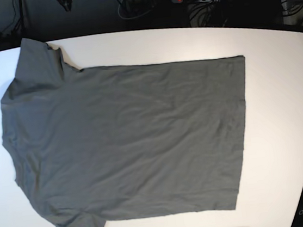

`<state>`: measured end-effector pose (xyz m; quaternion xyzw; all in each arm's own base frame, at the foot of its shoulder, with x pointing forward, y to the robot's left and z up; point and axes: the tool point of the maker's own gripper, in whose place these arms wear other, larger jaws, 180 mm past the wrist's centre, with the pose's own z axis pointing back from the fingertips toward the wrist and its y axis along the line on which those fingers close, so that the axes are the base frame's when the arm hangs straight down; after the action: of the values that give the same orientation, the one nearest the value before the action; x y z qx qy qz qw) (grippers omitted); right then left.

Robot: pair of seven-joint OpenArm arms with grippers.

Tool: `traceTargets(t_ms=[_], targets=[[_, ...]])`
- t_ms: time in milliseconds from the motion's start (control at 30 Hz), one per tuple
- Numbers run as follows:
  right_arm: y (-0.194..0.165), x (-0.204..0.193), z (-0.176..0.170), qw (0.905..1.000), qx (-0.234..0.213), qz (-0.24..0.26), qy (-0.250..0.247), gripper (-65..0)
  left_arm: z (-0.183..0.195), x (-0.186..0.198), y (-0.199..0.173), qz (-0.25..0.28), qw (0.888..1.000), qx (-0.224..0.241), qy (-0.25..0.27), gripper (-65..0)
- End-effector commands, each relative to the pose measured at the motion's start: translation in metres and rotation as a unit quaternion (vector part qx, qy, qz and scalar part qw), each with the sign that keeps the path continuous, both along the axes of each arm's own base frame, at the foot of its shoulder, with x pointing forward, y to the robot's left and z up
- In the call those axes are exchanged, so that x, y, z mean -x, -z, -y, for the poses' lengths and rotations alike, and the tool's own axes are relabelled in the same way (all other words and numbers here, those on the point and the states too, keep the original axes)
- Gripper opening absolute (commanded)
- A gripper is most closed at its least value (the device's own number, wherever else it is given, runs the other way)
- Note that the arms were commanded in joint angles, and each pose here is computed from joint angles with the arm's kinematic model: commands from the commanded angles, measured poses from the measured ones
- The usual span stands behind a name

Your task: Fold the T-shirt properly

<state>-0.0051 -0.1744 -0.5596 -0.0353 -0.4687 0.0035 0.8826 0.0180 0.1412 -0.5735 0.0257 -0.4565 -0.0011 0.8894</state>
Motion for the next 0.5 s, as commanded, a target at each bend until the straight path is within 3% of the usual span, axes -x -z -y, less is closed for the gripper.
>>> traceTargets(t_ms=[0,100,200,467], targets=[[-0.005,0.005,0.003,0.9999,0.011,0.007,-0.002,-65.0,-0.001,0.007,-0.004,0.006,1.000,-0.004,0.000,-63.9],[-0.005,0.005,0.004,0.9999,0.012,0.009,0.000,-65.0,-0.001,0.013,-0.005,0.004,1.000,-0.004,0.000,-63.9],[-0.005,0.004,0.004,0.9999,0.012,0.009,0.001,-65.0,-0.001,0.007,-0.017,0.041,0.999,-0.006,0.002,-63.9],[-0.006,0.003,0.005,0.9998,0.014,0.012,0.001,-65.0,-0.001,0.011,-0.017,0.038,0.999,-0.005,0.002,-63.9]])
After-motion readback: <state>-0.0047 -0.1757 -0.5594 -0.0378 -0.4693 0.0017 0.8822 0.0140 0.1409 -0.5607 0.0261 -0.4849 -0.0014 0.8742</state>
